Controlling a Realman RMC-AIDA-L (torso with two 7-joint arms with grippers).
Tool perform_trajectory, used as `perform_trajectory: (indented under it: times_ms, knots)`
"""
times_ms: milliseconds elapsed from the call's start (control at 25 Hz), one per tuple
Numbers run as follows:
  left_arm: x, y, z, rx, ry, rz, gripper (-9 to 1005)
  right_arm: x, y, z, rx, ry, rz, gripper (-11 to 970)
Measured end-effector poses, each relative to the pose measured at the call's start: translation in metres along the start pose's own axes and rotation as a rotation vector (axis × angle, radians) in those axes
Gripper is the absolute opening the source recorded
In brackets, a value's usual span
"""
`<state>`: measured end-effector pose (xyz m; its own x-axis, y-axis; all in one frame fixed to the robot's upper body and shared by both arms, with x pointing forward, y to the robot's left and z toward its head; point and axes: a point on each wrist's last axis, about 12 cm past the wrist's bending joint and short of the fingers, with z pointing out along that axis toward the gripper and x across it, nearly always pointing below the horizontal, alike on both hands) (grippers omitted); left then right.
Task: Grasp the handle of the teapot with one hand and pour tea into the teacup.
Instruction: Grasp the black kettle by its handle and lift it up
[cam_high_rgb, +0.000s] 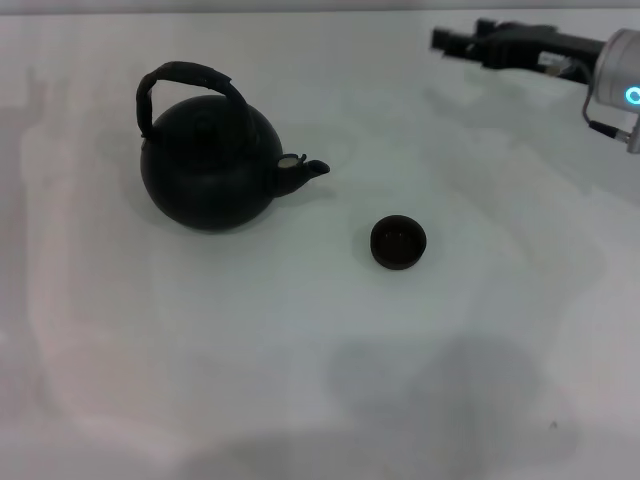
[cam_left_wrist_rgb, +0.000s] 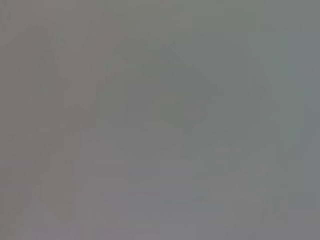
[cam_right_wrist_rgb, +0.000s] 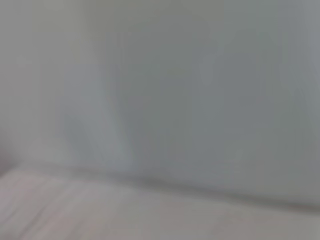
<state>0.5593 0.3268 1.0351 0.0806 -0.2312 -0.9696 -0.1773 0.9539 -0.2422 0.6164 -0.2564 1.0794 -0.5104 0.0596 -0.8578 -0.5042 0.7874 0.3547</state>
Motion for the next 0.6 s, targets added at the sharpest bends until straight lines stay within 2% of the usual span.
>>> perform_trajectory:
  times_ms: [160, 400, 600]
  knots:
    - [0.000, 0.000, 0.000, -0.001, 0.002, 0.003, 888, 0.006, -0.015, -0.003, 0.115, -0.131, 0.020, 838]
    - [0.002, 0.003, -0.002, -0.001, 0.014, 0.026, 888, 0.009, -0.030, -0.011, 0.261, -0.250, -0.118, 838]
    - [0.014, 0.014, -0.009, -0.021, 0.110, 0.065, 887, 0.009, -0.035, -0.011, 0.339, -0.291, -0.188, 839]
